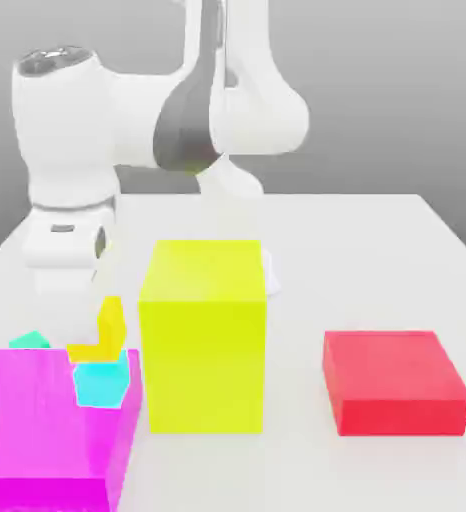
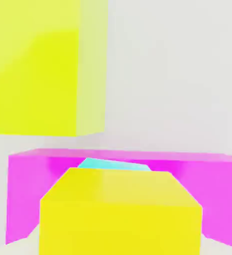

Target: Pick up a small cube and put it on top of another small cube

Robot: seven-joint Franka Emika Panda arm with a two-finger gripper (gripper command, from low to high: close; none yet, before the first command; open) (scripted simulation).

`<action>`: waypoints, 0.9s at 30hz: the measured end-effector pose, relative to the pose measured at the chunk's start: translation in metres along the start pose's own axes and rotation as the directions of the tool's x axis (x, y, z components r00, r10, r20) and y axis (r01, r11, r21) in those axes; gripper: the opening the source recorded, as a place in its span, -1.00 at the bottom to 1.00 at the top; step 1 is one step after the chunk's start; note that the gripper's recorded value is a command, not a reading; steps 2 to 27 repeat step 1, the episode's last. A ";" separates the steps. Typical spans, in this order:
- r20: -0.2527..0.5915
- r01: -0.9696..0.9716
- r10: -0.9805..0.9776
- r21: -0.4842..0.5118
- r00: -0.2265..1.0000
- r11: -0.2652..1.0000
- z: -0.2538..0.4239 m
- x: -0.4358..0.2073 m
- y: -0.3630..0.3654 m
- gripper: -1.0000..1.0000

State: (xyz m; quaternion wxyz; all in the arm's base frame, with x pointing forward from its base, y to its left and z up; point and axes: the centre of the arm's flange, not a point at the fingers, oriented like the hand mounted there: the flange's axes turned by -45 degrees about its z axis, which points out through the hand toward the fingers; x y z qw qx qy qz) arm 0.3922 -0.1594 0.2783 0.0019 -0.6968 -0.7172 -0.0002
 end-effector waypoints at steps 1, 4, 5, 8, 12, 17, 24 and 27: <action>0.000 0.000 0.000 0.000 1.000 1.000 0.000 0.000 0.000 1.00; 0.000 0.000 0.000 0.000 1.000 1.000 0.000 0.000 0.000 1.00; 0.000 0.000 0.000 0.000 1.000 1.000 0.000 0.000 0.000 1.00; 0.000 0.000 0.000 0.000 1.000 1.000 0.000 0.000 0.000 1.00; 0.000 0.000 0.000 0.000 1.000 1.000 0.000 0.000 0.000 1.00; 0.000 0.000 0.000 0.000 1.000 1.000 0.000 0.000 0.000 1.00; 0.000 0.000 0.000 0.000 1.000 1.000 0.000 0.000 0.000 1.00; 0.000 0.000 0.000 0.000 1.000 1.000 0.000 0.000 0.000 1.00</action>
